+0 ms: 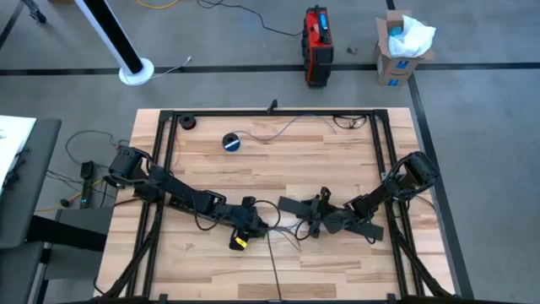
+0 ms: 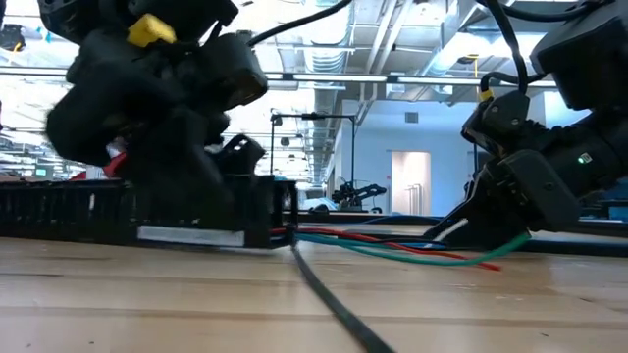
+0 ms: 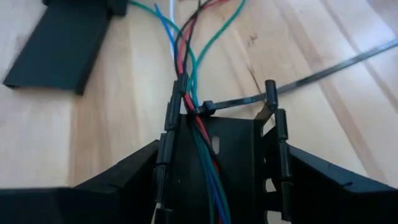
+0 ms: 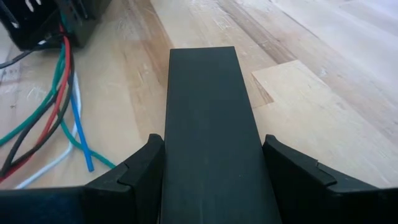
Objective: Ziptie cables
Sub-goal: Close the black cable duct with the black cable duct cover
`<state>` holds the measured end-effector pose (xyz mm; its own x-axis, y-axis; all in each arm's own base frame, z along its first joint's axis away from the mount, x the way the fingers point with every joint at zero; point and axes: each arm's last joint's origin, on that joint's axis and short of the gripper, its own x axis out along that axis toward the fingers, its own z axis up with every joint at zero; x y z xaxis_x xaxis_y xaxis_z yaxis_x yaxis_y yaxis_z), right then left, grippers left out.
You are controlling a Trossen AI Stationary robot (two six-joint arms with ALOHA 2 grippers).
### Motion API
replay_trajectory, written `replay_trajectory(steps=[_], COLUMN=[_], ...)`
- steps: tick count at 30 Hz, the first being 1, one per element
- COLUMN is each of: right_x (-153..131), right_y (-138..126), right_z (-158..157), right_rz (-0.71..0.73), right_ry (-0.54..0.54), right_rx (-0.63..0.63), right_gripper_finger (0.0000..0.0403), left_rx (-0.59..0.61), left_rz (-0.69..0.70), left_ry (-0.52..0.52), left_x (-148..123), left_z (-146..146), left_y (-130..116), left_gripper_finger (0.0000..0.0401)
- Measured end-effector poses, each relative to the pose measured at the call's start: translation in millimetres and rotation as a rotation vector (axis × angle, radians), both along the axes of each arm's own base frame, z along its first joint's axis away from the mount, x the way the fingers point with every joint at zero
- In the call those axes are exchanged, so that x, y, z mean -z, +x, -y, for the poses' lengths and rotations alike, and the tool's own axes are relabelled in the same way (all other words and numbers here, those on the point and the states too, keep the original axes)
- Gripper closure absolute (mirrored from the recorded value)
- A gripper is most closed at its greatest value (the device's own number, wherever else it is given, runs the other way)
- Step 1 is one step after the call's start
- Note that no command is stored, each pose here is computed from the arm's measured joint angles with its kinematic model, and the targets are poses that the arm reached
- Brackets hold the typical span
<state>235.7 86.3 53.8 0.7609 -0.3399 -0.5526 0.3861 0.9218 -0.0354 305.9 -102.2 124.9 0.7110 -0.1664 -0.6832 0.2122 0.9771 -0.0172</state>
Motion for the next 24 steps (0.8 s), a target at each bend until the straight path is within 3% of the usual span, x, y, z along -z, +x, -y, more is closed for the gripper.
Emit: replay_trajectory(steps=[9,14,24], right_x=[0.0,0.0,0.0], right_y=[2.2,2.4,2.4], right_z=[6.0,6.6,6.6], right_rz=[-0.005,-0.005,-0.005], right_ry=[-0.007,-0.008,-0.008], right_rx=[0.016,0.019,0.019], right_gripper_finger=[0.0176,0.0176,0.0176], left_rx=[-0.042,-0.079,-0.117], left_rz=[0.112,0.118,0.170], left_ry=[-0.010,-0.052,-0.038], left_x=[-3.5,5.1,4.7], left_z=[-0.4,-2.0,-1.6], left_y=[2.5,-6.7,-8.2], left_gripper_finger=[0.0137,0.0137,0.0137])
